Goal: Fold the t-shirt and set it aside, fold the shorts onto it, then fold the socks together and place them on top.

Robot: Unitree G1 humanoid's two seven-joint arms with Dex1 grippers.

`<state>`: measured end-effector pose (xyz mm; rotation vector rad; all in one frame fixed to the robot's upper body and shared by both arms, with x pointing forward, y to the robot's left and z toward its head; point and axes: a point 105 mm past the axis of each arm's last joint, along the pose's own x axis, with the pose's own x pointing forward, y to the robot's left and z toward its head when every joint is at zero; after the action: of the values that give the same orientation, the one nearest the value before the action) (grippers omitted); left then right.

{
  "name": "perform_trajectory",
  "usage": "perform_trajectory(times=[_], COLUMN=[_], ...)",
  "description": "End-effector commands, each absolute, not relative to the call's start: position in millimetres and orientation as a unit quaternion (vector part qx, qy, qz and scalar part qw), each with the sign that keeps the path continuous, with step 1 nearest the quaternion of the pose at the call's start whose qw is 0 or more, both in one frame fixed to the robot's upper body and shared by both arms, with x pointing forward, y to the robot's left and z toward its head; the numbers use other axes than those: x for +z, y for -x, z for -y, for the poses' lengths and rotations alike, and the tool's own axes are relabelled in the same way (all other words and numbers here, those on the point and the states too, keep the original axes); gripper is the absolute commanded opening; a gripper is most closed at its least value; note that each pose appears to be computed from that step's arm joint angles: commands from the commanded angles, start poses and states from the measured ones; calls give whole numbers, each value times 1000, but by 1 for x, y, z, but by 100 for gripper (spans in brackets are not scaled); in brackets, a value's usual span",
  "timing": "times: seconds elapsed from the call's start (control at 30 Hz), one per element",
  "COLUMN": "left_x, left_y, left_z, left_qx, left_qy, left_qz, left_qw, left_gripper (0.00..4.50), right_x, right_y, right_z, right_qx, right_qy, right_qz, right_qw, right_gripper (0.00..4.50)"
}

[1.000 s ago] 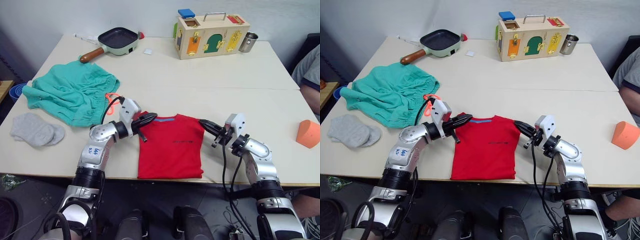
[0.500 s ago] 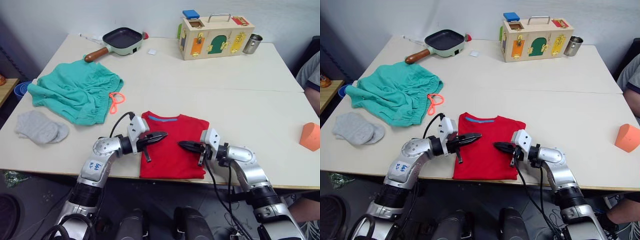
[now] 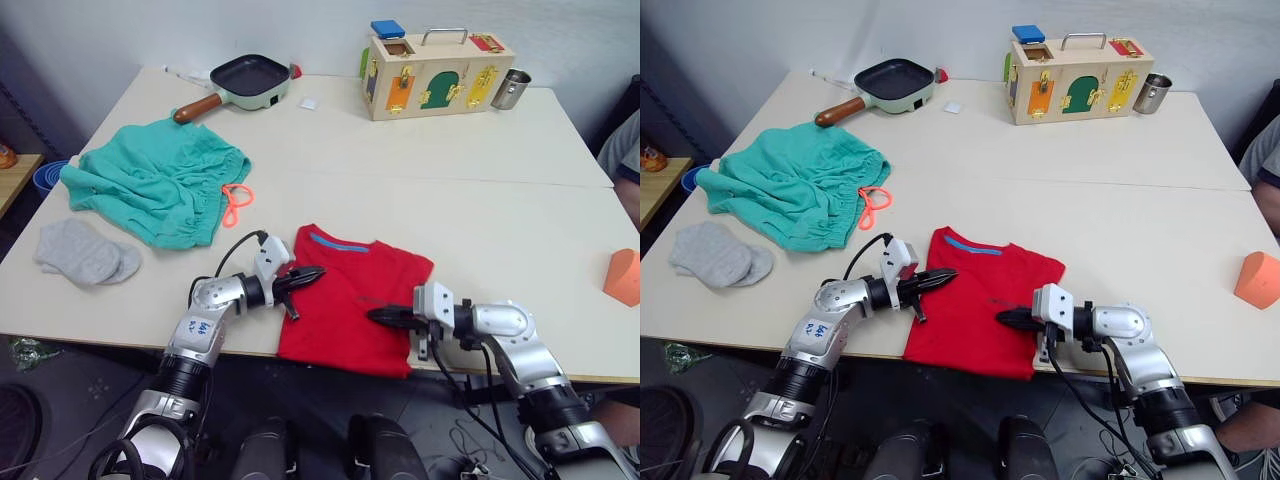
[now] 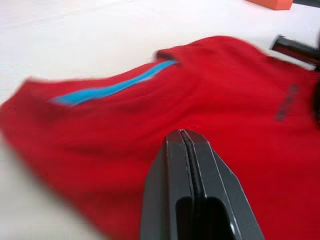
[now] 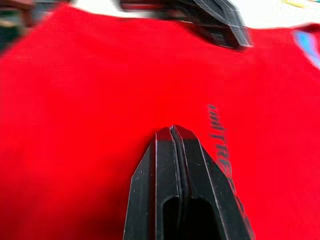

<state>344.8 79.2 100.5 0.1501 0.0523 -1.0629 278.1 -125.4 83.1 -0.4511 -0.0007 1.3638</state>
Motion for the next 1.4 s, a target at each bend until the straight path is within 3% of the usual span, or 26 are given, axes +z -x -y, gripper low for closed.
perform_trajectory(times=[0.03, 0.13, 0.37, 0.47, 0.67, 0.87, 1.07, 1.23, 1.4], left_x=[104, 97, 103, 110, 124, 129, 130, 125, 112], left_y=[-349, -348, -348, -349, -352, -348, -352, -351, -346], left_z=[-86, -91, -90, -88, -85, -72, -68, -65, -64], left_qx=[-494, -492, -499, -502, -508, -535, -534, -542, -557], left_qy=[-64, -62, -63, -63, -62, -65, -67, -69, -85], left_qz=[-16, -22, -2, 11, 39, 47, 45, 36, 14], left_qw=[867, 868, 864, 863, 858, 841, 841, 837, 826], left_gripper=[1, 1, 1, 1, 1, 1, 1, 1, 1], right_x=[84, 93, 104, 99, 85, 96, 107, 120, 154], right_y=[-257, -251, -278, -286, -319, -358, -379, -382, -361], right_z=[132, 139, 142, 144, 151, 145, 135, 128, 142], right_qx=[659, 657, 594, 585, 548, 495, 479, 484, 535], right_qy=[220, 239, 237, 255, 306, 347, 358, 333, 204], right_qz=[-2, 20, 42, 31, -15, -3, 20, 46, 67], right_qw=[719, 714, 768, 770, 778, 797, 802, 808, 817], right_gripper=[0, 0, 0, 0, 0, 0, 0, 0, 0])
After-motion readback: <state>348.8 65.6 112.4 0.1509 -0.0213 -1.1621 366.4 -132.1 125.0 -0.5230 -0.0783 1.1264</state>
